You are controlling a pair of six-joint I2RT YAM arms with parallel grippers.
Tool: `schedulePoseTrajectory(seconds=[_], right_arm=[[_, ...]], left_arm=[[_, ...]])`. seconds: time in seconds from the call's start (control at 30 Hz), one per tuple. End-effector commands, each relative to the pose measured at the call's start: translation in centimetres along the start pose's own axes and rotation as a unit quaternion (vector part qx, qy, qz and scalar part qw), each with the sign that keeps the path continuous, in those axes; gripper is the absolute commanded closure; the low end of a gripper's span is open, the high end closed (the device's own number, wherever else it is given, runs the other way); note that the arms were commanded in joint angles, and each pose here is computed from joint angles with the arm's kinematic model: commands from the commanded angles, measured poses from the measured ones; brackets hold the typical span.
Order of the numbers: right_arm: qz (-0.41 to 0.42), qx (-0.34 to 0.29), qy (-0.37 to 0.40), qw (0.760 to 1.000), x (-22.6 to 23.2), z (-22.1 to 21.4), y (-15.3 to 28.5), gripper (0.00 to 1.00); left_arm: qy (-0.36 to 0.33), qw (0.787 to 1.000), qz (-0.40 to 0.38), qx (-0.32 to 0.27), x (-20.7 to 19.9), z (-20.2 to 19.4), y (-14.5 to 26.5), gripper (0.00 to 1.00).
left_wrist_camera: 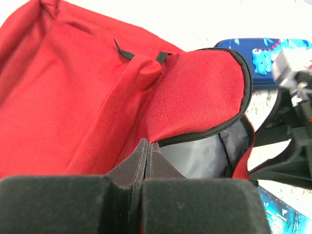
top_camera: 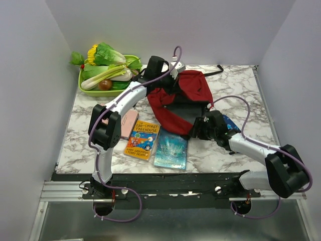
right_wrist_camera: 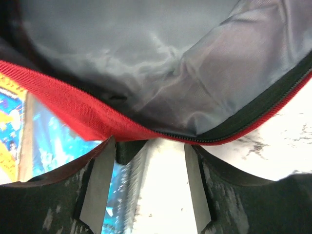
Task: Pack the student bag
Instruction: Unzip the student bag at the center of the board.
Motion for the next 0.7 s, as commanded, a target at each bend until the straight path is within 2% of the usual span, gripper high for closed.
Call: schedulePoseTrajectory(seconds=[0.0, 0.03, 0.17, 0.3, 0.57, 0.6, 0.63, 0.67], right_arm=[[0.077, 0.019, -0.026, 0.996, 0.7, -1.0, 1.5, 0.31], [0.109, 0.016, -0.036, 0.993, 1.2, -1.0, 1.7, 0.3], [0.189, 0.081, -0.055, 0.977, 1.1, -3.1, 1.9, 0.29], [0.186, 0.118, -0.072, 0.973, -0.2, -4.8, 1.4, 0.29], [0.196, 0.155, -0.093, 0.964, -1.1, -6.3, 0.1, 0.26], [0.199, 0.158, -0.096, 0.962, -1.1, -6.3, -0.1, 0.26], [0.199, 0.163, -0.1, 0.961, -1.1, -6.4, -0.5, 0.26], [0.201, 0.165, -0.101, 0.96, -1.0, -6.3, -0.7, 0.26]], left_arm=[[0.006, 1.0, -0.012, 0.021, -2.2, -2.3, 0.0, 1.0], [0.0, 1.0, -0.013, 0.029, -2.4, -3.0, 0.0, 1.0], [-0.004, 0.998, -0.008, 0.064, -3.2, -5.7, 0.4, 1.0], [0.009, 0.997, -0.004, 0.08, -3.8, -7.5, 0.8, 1.0], [0.032, 0.996, 0.027, 0.079, -3.5, -6.4, 1.5, 1.0], [0.029, 0.996, 0.034, 0.08, -3.3, -5.7, 1.6, 0.73], [0.038, 0.994, 0.031, 0.1, -3.5, -5.9, 2.1, 0.64], [0.034, 0.994, 0.026, 0.105, -3.6, -5.5, 2.6, 0.6]])
Point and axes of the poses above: each gripper's point midway between its finger pads, its own y axis back along the fingers, its own x axis along the line the jaws close on, z = x × y, the point moved 10 cm from there along y, back along the fingers, and after that the axes turned 14 degrees about -y, right-handed, at the moved point
